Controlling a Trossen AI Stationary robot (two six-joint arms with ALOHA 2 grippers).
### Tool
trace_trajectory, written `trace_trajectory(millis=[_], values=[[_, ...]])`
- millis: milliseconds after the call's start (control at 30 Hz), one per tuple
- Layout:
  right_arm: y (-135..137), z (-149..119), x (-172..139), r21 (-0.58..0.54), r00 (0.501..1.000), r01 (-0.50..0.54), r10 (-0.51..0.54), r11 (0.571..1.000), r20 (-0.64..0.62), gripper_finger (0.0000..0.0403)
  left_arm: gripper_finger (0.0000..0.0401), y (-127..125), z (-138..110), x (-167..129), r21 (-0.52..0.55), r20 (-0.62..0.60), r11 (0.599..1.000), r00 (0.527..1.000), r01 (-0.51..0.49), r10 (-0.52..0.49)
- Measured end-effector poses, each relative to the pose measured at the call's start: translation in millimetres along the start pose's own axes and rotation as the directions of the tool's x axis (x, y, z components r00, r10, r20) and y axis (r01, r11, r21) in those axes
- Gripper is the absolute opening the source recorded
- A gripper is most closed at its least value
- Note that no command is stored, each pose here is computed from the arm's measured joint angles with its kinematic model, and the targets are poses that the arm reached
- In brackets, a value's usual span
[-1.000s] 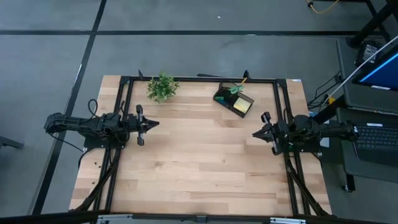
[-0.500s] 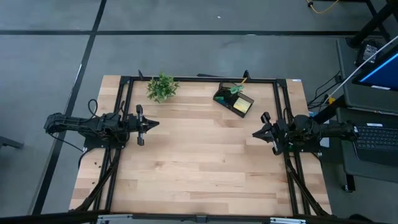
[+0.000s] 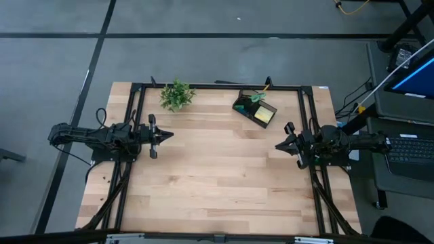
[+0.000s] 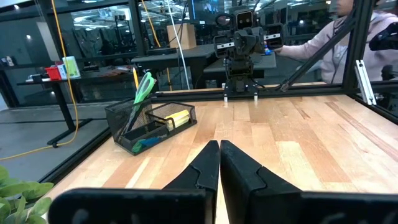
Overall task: Pick and place office supplies into organizer
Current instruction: Return to Home Position
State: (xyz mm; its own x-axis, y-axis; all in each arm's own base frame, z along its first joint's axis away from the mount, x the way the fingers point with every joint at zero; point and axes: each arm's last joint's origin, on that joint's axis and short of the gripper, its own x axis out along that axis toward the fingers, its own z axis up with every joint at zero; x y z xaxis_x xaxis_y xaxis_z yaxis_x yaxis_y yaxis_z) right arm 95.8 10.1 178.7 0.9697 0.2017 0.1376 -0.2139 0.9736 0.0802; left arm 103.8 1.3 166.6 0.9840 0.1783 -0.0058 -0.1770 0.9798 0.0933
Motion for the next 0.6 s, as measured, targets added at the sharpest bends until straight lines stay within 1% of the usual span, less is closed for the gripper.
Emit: trace_trajectory(millis=[267, 600], values=[[0.0, 0.0, 0.0, -0.005, 1.0, 0.0, 0.0, 1.0, 0.0, 0.0021, 0.0006, 0.0, 0.0, 0.0, 0.0, 0.0, 1.0, 1.0, 0.0, 0.0], [0.0, 0.0, 0.0, -0.002, 1.0, 0.0, 0.0, 1.0, 0.0, 0.0021, 0.0013, 0.0, 0.0, 0.0, 0.0, 0.0, 1.0, 1.0, 0.0, 0.0]])
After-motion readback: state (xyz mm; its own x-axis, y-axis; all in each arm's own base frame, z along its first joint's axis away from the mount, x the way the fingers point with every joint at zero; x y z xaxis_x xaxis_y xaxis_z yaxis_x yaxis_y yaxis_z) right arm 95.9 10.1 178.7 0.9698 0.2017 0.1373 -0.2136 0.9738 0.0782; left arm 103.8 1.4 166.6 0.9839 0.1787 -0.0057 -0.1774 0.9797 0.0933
